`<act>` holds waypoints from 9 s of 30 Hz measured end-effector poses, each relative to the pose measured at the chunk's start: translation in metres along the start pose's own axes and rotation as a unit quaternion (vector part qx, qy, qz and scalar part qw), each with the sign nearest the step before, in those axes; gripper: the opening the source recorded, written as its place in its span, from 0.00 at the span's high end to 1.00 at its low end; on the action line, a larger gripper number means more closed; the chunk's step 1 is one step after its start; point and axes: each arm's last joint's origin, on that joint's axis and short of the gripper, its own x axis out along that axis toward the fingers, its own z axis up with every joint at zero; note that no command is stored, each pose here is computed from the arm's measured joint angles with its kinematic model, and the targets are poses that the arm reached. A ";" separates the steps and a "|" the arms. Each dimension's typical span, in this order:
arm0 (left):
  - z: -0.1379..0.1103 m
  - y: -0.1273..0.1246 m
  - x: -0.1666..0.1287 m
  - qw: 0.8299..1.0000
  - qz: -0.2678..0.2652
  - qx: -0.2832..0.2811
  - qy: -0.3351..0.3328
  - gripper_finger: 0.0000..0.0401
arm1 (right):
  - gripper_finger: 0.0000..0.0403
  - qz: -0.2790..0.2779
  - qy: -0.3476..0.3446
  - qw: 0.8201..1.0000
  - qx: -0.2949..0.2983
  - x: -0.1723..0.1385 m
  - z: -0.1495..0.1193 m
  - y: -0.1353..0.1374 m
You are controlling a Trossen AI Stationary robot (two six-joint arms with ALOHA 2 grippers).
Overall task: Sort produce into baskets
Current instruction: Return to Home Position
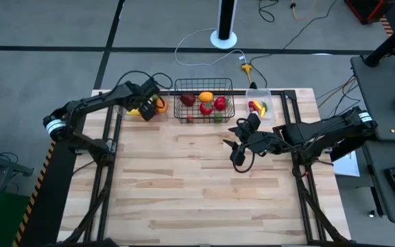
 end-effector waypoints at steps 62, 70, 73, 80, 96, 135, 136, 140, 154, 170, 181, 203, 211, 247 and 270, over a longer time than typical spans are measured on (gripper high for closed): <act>-0.167 -0.019 -0.090 0.682 -0.376 -0.104 -0.618 0.50 | 0.46 0.212 -0.312 0.924 -0.058 -0.023 -0.124 -0.092; -0.183 -0.026 -0.068 0.658 -0.385 -0.125 -0.636 0.50 | 0.46 0.215 -0.363 0.906 -0.036 -0.032 -0.145 -0.100; -0.184 -0.029 -0.065 0.655 -0.385 -0.126 -0.638 0.50 | 0.46 0.214 -0.390 0.895 -0.030 -0.040 -0.148 -0.104; -0.183 -0.047 -0.046 0.665 -0.396 -0.110 -0.624 0.50 | 0.46 0.214 -0.422 0.881 -0.020 -0.041 -0.171 -0.109; -0.184 -0.068 -0.026 0.662 -0.378 -0.020 -0.647 0.58 | 0.46 0.185 -0.443 0.875 -0.062 -0.045 -0.180 -0.114; -0.182 -0.070 -0.024 0.684 -0.388 -0.036 -0.617 0.59 | 0.46 0.277 -0.332 0.899 -0.070 -0.034 -0.193 -0.107; -0.182 -0.070 -0.024 0.684 -0.388 -0.036 -0.617 0.59 | 0.46 0.279 -0.328 0.900 -0.065 -0.034 -0.193 -0.107; -0.182 -0.070 -0.024 0.684 -0.388 -0.036 -0.617 0.59 | 0.46 0.280 -0.323 0.902 -0.064 -0.033 -0.194 -0.107; -0.182 -0.070 -0.024 0.684 -0.388 -0.036 -0.617 0.59 | 0.46 0.280 -0.324 0.902 -0.064 -0.033 -0.194 -0.107; -0.182 -0.070 -0.024 0.684 -0.388 -0.036 -0.616 0.59 | 0.46 0.280 -0.323 0.902 -0.064 -0.033 -0.194 -0.107; -0.182 -0.071 -0.024 0.684 -0.388 -0.035 -0.616 0.59 | 0.46 0.280 -0.323 0.902 -0.064 -0.033 -0.194 -0.107; -0.182 -0.071 -0.024 0.684 -0.388 -0.035 -0.616 0.59 | 0.46 0.280 -0.324 0.902 -0.064 -0.033 -0.194 -0.107; -0.182 -0.071 -0.024 0.684 -0.388 -0.035 -0.616 0.59 | 0.46 0.280 -0.324 0.902 -0.064 -0.033 -0.194 -0.107; -0.182 -0.071 -0.024 0.684 -0.388 -0.035 -0.616 0.59 | 0.46 0.280 -0.324 0.902 -0.064 -0.033 -0.194 -0.107; -0.182 -0.071 -0.024 0.684 -0.388 -0.036 -0.616 0.59 | 0.46 0.280 -0.324 0.902 -0.064 -0.033 -0.194 -0.107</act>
